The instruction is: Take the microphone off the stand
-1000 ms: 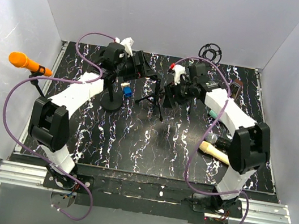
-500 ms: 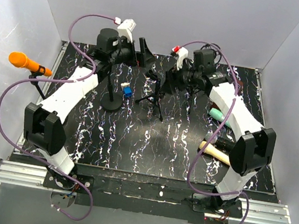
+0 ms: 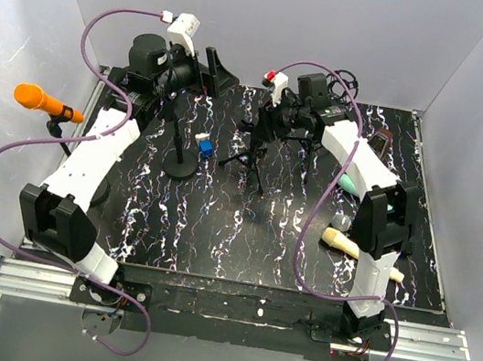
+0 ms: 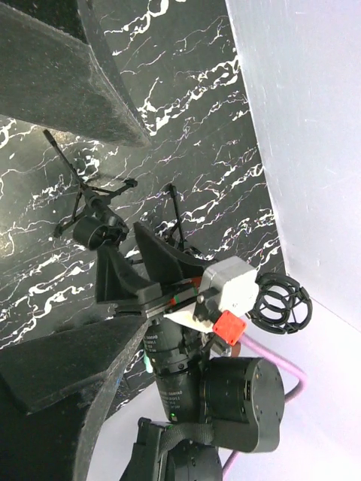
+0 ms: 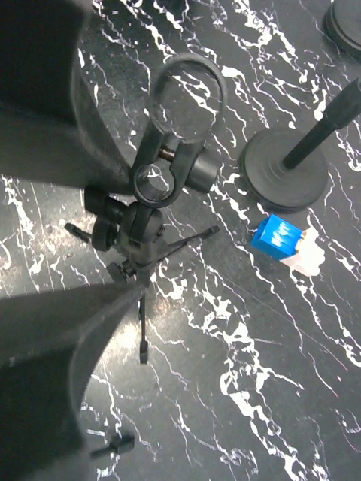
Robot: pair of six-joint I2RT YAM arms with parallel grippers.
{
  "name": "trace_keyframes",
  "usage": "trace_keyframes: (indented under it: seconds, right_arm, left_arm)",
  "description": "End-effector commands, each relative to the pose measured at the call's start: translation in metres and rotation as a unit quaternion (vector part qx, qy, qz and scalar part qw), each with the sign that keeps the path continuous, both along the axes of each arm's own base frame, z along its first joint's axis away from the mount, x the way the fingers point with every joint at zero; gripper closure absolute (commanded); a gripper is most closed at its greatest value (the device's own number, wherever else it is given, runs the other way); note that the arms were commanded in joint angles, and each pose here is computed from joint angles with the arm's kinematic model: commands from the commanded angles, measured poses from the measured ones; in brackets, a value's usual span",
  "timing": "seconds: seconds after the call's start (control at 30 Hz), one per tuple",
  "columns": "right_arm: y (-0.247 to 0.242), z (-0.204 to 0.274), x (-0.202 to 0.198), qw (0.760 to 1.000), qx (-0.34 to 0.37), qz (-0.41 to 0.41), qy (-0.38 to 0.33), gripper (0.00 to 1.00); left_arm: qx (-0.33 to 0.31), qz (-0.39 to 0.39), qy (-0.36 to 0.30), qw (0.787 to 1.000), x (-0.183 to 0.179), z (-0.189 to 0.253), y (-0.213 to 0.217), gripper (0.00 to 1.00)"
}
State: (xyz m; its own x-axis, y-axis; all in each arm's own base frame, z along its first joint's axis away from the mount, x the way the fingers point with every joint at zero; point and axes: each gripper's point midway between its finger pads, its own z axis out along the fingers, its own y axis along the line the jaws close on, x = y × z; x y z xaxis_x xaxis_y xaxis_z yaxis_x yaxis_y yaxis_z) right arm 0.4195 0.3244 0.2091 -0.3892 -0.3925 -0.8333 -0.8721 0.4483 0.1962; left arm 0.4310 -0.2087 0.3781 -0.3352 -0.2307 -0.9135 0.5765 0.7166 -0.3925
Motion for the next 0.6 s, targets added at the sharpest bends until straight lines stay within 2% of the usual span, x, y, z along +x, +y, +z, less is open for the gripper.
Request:
trace_keyframes:
  seconds: [0.0, 0.07, 0.2, 0.43, 0.57]
  right_arm:
    - [0.006, 0.004, -0.004, 1.0, 0.009, 0.026, -0.009, 0.52]
    - [0.006, 0.002, -0.004, 1.0, 0.009, 0.024, -0.006, 0.6]
    - [0.005, 0.001, 0.001, 1.0, 0.007, 0.009, -0.009, 0.64]
    - [-0.002, 0.006, 0.03, 0.998, -0.012, -0.044, -0.054, 0.93]
    - [-0.009, 0.015, 0.055, 0.991, -0.026, -0.083, -0.101, 0.99]
  left_arm:
    - [0.006, -0.002, -0.029, 1.0, -0.014, 0.022, 0.008, 0.07]
    - [0.007, 0.0, -0.029, 1.0, -0.015, 0.022, 0.009, 0.07]
    - [0.004, -0.001, -0.027, 1.0, -0.015, 0.02, 0.009, 0.07]
    - [0.006, 0.0, -0.024, 1.0, -0.017, 0.017, 0.009, 0.07]
    - [0.008, 0.001, -0.024, 1.0, -0.019, 0.016, 0.01, 0.07]
